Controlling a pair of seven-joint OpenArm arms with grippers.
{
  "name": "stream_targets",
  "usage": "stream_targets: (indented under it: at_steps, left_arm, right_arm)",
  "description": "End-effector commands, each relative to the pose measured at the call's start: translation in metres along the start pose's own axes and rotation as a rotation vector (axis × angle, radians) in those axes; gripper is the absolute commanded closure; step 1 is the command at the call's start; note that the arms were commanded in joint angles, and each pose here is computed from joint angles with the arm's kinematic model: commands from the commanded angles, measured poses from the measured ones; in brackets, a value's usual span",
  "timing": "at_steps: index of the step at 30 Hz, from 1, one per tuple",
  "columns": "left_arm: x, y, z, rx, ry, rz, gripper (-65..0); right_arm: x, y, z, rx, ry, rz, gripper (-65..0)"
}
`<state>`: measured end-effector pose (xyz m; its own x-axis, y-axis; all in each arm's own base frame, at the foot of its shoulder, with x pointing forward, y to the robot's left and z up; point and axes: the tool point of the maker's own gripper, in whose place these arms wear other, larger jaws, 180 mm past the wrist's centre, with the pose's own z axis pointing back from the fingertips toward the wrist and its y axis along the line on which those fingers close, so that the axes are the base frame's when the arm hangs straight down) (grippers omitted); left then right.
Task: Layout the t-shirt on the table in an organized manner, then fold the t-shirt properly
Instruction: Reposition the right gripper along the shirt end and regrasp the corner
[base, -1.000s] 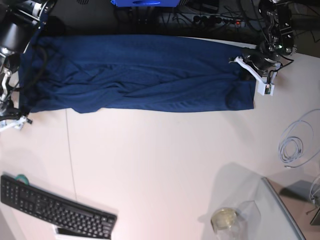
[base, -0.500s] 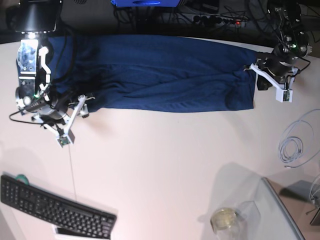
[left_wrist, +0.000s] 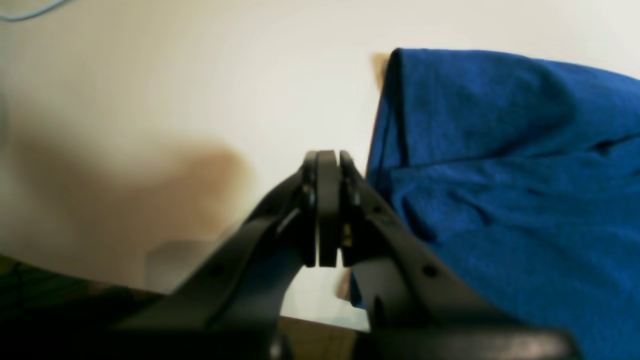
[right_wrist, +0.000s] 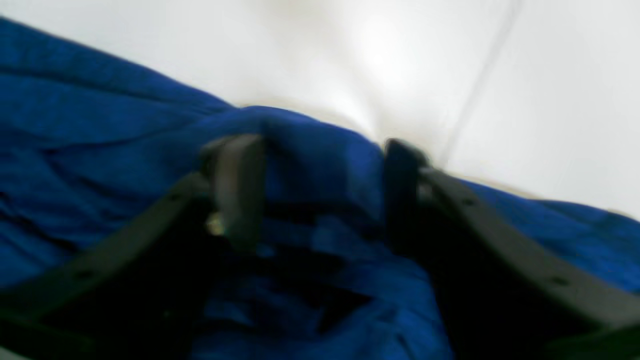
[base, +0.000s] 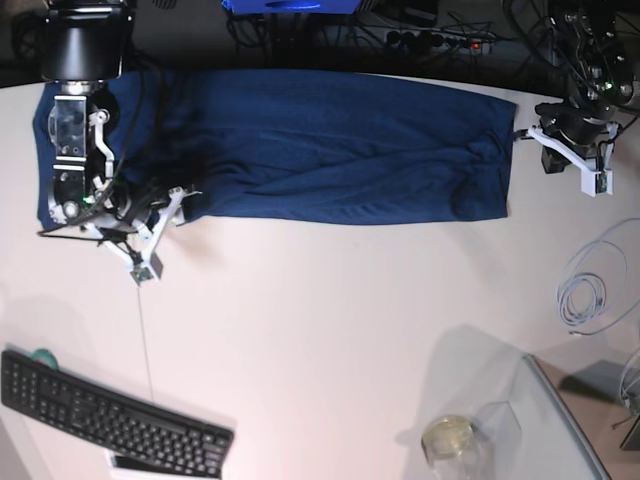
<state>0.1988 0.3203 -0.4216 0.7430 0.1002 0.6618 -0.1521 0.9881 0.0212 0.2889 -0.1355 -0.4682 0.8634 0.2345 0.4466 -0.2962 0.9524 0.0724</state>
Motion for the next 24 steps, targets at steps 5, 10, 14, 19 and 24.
stream_targets:
  at_steps: [5,10,14,19,24]
  left_arm:
    - [0.008,0.006,0.001,0.006,-0.025,-0.005,0.0]
    - [0.008,0.007,0.001,0.009,-0.025,-0.004,0.0]
    - [0.008,0.007,0.001,0.009,-0.025,-0.004,0.0]
    - [0.008,0.004,0.000,0.003,-0.027,-0.005,0.0]
    - [0.009,0.003,0.000,0.001,-0.028,-0.005,0.0]
  right_arm:
    - [0.013,-0.004,0.008,-0.011,-0.044,0.011,-0.3]
    - [0.001,0.000,0.025,-0.033,-0.030,0.035,-0.2]
    - [-0.017,0.013,0.041,-0.036,-0.020,0.044,-0.3]
    - [-0.047,0.026,0.053,-0.029,0.022,0.047,-0.3]
    - [-0.072,0.042,0.052,0.002,0.061,0.022,-0.3]
